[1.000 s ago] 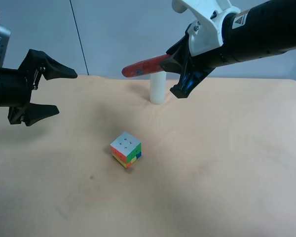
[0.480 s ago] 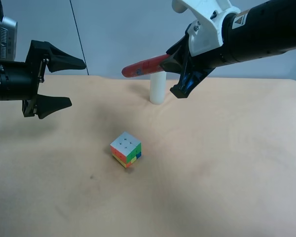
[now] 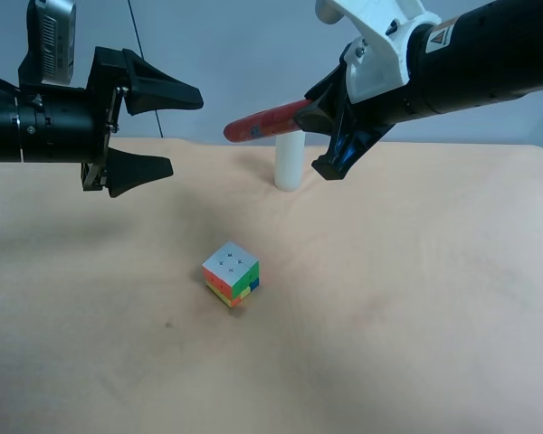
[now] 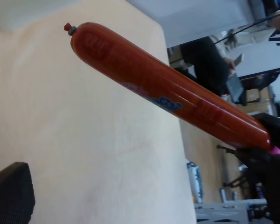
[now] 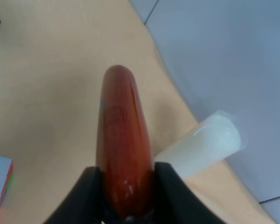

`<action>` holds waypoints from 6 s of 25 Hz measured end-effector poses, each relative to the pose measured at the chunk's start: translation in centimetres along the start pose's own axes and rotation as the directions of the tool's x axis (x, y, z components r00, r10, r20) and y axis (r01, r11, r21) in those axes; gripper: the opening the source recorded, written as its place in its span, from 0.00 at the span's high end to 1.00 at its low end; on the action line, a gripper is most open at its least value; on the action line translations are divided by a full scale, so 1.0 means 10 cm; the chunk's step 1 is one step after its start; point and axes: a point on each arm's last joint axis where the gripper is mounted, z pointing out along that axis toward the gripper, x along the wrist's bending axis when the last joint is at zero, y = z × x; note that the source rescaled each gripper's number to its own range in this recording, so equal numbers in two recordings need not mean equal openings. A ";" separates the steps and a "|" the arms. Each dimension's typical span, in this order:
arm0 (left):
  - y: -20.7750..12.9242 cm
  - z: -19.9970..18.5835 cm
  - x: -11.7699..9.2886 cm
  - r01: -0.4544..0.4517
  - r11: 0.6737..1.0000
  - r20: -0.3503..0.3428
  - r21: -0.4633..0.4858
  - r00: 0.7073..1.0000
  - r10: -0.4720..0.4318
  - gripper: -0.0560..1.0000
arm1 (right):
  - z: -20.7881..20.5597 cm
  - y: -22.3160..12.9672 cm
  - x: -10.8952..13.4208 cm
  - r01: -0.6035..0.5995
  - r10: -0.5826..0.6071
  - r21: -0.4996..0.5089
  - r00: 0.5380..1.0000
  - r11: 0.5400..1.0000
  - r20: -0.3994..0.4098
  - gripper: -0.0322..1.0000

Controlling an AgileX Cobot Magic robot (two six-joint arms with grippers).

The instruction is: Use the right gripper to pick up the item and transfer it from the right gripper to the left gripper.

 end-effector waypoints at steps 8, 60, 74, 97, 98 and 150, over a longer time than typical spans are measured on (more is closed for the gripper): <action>-0.08 0.20 -0.03 -0.012 0.999 -0.025 0.047 1.000 0.013 0.00 | 0.00 0.00 0.00 0.000 0.000 -0.001 1.000 1.000 0.001 0.96; 0.26 0.89 -0.11 -0.228 0.973 -0.066 0.040 0.971 0.230 0.00 | 0.00 0.00 0.00 0.000 0.000 -0.001 1.000 1.000 0.001 0.96; 0.25 0.89 -0.15 -0.107 0.993 -0.036 0.050 0.993 0.108 0.00 | 0.00 0.00 0.00 0.000 0.000 -0.001 1.000 1.000 0.001 0.96; 0.24 0.89 -0.15 0.369 0.929 -0.053 0.030 0.929 -0.367 0.00 | 0.00 0.00 0.00 0.000 0.000 -0.001 1.000 1.000 0.001 0.96; 0.24 0.89 -0.15 0.371 0.928 -0.053 0.030 0.928 -0.369 0.00 | 0.00 0.00 0.00 0.000 0.000 -0.001 1.000 1.000 0.001 0.96; 0.13 1.05 -0.05 0.488 0.873 -0.130 -0.008 0.865 -0.485 0.00 | 0.00 0.00 0.00 0.000 0.000 -0.001 1.000 1.000 0.001 0.96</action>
